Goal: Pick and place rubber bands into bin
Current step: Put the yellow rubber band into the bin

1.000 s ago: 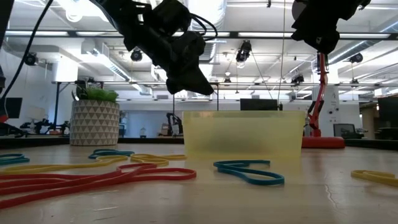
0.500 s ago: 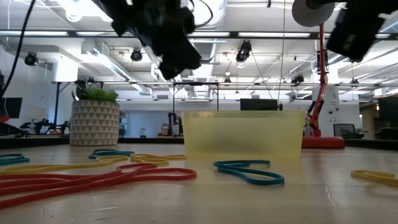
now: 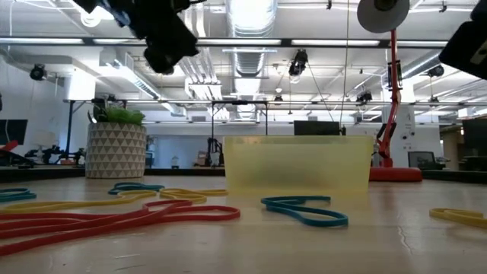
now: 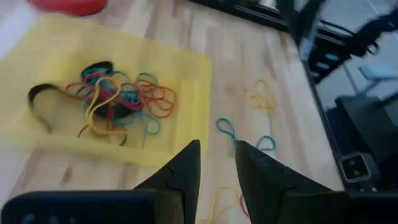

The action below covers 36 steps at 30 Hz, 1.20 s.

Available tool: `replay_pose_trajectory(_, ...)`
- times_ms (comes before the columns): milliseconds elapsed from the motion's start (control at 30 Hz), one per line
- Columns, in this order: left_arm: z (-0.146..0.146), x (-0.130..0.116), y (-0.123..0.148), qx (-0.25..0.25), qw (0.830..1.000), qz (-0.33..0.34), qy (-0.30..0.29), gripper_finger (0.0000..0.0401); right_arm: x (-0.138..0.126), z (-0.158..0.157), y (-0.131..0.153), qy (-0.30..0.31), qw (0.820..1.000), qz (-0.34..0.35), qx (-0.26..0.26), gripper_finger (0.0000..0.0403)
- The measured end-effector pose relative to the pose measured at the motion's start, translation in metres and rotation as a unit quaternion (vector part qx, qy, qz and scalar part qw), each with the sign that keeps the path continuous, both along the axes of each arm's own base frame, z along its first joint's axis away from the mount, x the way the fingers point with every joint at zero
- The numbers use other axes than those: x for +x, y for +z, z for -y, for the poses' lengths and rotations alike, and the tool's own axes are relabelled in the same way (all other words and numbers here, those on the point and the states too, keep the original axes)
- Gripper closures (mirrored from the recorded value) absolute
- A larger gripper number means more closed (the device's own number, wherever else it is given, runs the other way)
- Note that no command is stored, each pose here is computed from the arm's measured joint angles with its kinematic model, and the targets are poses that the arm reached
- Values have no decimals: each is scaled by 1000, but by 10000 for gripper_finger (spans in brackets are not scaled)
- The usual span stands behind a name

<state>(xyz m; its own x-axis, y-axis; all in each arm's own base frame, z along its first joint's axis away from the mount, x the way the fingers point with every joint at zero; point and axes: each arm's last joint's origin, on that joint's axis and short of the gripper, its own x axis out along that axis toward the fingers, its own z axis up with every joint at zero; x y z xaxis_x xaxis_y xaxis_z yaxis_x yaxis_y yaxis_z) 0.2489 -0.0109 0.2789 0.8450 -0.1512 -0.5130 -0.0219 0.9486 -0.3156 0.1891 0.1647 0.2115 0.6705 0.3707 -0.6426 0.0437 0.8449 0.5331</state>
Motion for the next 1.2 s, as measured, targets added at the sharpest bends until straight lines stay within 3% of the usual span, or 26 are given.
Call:
replay_pose_trajectory(233,4,-18,-19,-37,999,-17,32,315,36,-31,-13,60,994,4,-91,313)
replay_pose_trajectory(400,6,-21,-24,-42,998,-17,31,315,58,-33,-18,67,989,-5,-128,286)
replay_pose_trajectory(700,11,-26,-25,-41,999,-24,16,315,87,-16,-20,69,988,-57,-125,253)
replay_pose_trajectory(1200,13,-33,-24,-22,999,-24,0,315,93,-19,-45,113,969,-142,-169,257)
